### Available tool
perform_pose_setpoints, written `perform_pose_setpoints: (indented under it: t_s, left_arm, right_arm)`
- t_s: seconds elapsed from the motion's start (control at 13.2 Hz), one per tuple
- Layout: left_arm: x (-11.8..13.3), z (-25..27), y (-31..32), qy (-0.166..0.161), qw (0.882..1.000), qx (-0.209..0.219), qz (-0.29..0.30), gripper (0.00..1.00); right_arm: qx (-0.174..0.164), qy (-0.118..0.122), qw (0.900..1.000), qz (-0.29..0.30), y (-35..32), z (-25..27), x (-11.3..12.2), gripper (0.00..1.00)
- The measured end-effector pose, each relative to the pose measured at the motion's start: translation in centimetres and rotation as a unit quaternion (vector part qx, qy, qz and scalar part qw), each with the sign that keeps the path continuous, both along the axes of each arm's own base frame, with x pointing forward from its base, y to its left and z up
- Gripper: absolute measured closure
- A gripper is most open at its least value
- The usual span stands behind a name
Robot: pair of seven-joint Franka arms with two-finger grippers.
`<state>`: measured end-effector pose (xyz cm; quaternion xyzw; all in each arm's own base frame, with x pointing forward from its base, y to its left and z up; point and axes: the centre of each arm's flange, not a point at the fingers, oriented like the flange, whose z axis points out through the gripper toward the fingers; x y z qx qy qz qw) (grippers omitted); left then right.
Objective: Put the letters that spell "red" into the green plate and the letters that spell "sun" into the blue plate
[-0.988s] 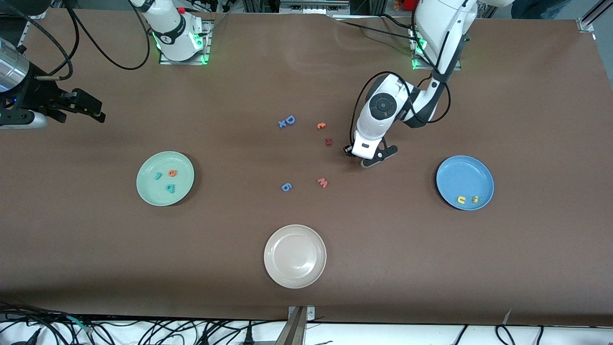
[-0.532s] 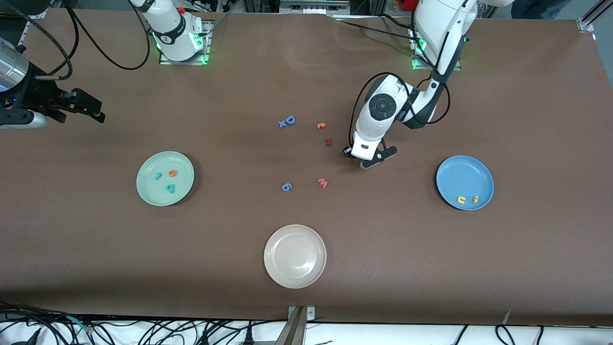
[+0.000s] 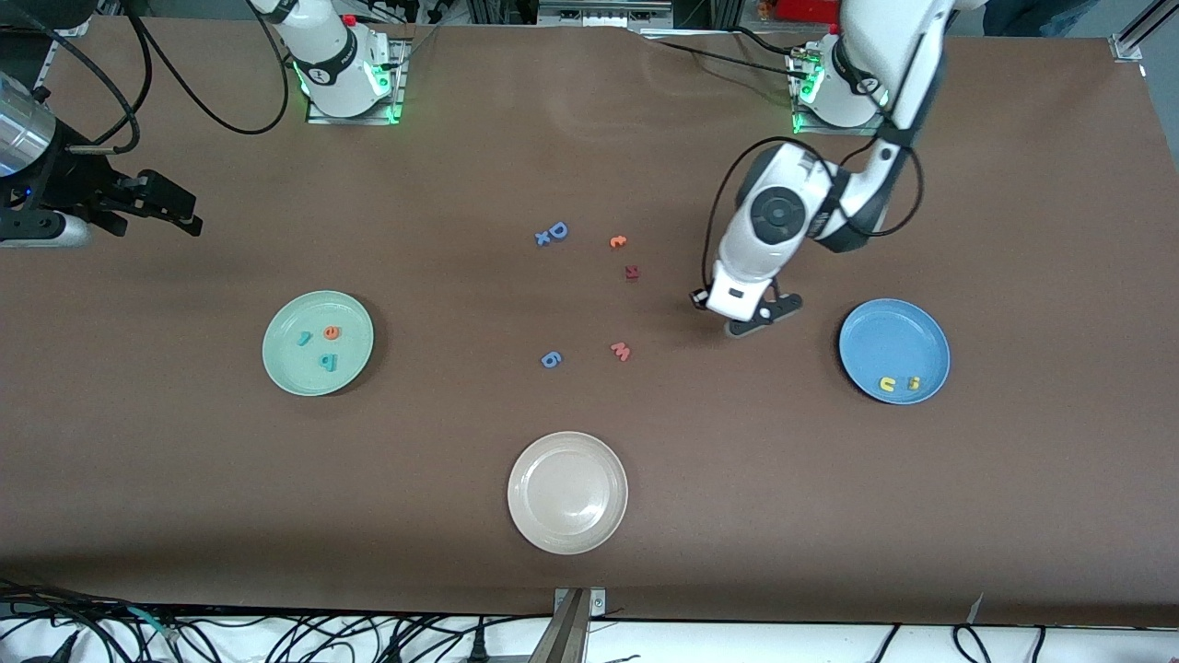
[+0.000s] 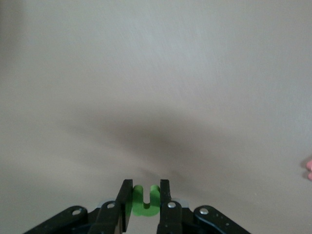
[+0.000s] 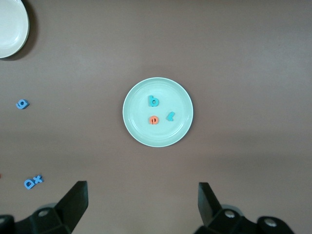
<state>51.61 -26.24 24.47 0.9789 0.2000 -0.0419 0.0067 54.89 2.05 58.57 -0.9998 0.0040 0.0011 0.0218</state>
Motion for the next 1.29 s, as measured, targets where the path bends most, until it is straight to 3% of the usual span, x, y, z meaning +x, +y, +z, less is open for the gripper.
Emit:
perform_pose_setpoints:
  t_s: [0.38,0.84,0.91,1.29]
  left_arm:
    - [4.2,1.8,12.9,0.002,0.995,0.015,-0.097,0.74]
    - [5.4,0.9,24.2,0.01,0.982,0.007,-0.19,0.74]
    - [5.7,1.1,25.3,0.008,0.98,0.008,-0.199,0.67]
    - [7.4,3.2,27.5,-0.017,0.978,0.014,-0.208,0.18]
  right_arm:
    - [0.0,0.0,1.0,0.0,0.0,0.0,0.0,0.0]
    - [0.0,0.0,1.0,0.0,0.0,0.0,0.0,0.0]
    - [0.0,0.0,1.0,0.0,0.0,0.0,0.0,0.0]
    - [0.0,0.0,1.0,0.0,0.0,0.0,0.0,0.0]
